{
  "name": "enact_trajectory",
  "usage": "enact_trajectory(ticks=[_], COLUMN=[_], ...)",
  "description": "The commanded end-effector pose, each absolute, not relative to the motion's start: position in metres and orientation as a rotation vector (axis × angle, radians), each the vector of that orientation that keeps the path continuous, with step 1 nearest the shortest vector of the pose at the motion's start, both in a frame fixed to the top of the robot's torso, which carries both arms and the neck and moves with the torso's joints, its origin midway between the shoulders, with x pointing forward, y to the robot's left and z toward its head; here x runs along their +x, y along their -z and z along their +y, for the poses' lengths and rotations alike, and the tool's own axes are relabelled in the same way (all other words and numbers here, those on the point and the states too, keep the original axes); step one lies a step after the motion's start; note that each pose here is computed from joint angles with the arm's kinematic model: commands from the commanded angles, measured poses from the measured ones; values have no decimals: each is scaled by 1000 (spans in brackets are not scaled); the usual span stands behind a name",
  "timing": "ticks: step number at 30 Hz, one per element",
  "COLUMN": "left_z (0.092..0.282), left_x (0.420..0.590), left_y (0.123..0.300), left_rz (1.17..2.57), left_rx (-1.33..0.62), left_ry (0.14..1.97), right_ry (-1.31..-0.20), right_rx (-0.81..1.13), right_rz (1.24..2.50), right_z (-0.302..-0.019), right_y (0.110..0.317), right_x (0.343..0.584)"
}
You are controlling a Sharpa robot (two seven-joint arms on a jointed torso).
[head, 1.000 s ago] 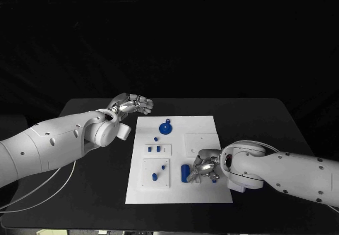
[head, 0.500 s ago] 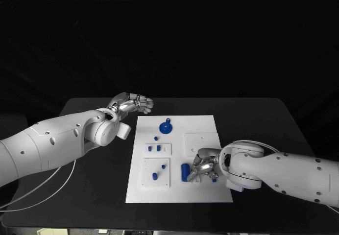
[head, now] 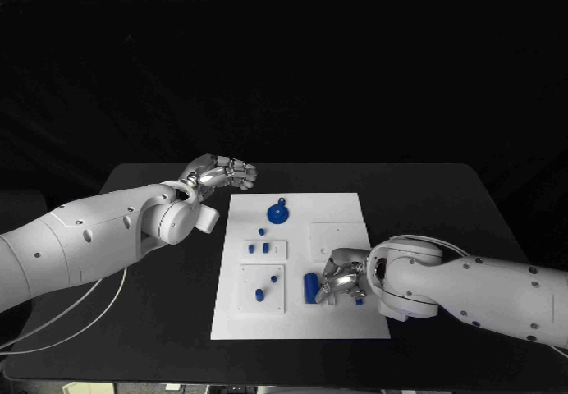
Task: Assemble the parts on the task board
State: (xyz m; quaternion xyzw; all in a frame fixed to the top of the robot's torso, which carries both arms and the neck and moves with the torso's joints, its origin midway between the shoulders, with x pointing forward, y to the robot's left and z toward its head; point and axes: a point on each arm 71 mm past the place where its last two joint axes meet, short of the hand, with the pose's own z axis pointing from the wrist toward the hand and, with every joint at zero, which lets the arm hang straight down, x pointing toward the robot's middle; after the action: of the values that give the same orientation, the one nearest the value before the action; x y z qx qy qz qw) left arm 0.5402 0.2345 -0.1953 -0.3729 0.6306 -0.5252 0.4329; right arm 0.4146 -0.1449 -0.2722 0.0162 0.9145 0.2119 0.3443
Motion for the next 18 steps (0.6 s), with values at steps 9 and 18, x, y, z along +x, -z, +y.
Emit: enact_trajectory(ticks=[9,18], left_z=[233,234], left_x=[540,540], left_y=[194,194], left_rz=[1573,1575], left_rx=[-923,-925], left_ry=[1326,1325], right_ry=[-557,-570], right_rx=[32,45], right_rz=[2403,2401], right_z=[-145,-147], right_y=[274,273], right_x=[414,413])
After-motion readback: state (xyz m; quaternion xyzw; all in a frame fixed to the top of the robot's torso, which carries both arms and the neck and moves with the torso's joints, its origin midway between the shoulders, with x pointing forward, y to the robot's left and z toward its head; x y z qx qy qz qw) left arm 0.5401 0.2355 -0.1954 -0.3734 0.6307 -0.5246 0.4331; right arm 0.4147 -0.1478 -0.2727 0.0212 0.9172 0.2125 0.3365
